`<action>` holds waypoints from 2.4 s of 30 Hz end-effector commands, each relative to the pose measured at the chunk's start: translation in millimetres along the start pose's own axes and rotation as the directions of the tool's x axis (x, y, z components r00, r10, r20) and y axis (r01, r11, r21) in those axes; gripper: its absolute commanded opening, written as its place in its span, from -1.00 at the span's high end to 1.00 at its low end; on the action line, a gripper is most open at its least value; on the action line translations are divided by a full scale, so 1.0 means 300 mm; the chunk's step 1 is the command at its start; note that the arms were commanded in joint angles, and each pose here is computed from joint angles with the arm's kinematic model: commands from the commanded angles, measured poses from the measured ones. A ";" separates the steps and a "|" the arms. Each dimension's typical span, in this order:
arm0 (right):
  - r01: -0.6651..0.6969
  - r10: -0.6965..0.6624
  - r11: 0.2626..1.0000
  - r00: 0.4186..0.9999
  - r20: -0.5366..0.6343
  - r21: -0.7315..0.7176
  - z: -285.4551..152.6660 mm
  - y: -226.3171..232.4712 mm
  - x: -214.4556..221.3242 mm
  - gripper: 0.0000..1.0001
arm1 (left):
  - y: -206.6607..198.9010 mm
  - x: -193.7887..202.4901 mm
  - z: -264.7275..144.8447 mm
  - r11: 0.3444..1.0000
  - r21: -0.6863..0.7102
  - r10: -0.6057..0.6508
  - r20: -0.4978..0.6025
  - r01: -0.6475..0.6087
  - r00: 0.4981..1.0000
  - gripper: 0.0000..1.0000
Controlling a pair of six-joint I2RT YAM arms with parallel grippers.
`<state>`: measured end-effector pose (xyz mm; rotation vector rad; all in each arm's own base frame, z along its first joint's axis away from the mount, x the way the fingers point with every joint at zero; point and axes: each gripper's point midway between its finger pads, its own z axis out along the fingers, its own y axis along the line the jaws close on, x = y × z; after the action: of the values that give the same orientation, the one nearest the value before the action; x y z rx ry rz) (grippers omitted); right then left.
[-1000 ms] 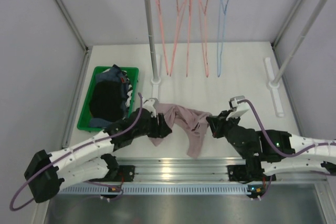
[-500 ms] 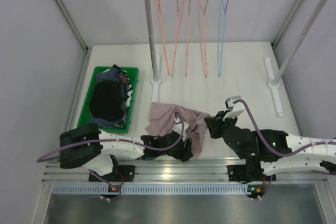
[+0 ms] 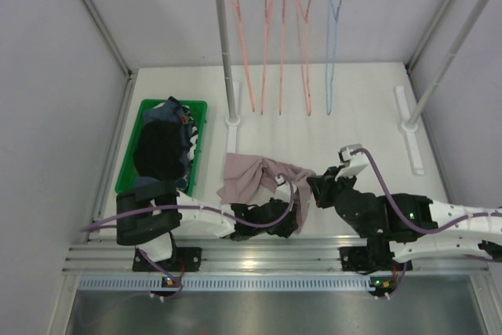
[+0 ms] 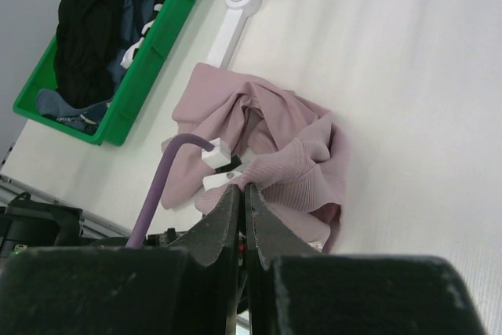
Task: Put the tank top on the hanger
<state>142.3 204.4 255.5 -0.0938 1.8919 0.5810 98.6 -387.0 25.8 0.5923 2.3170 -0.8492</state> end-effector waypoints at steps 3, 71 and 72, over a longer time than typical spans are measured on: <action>-0.033 0.034 0.999 0.999 0.014 -0.021 -0.017 0.014 -0.028 1.00 | 0.011 -0.011 -0.003 0.997 -0.072 0.023 0.013 -0.022 1.000 1.00; -0.336 0.326 0.942 0.926 -0.188 -0.020 0.283 -0.138 0.308 1.00 | 0.382 -0.409 -0.420 0.922 -0.203 -0.273 0.259 0.328 0.927 1.00; -0.332 0.322 0.943 0.923 -0.212 -0.012 0.307 -0.147 0.327 1.00 | 0.389 -0.420 -0.420 0.923 -0.205 -0.269 0.260 0.325 0.927 1.00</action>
<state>187.9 181.2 105.4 0.3069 2.1420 0.5971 194.0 -223.8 111.6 -0.0075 2.3676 -0.5715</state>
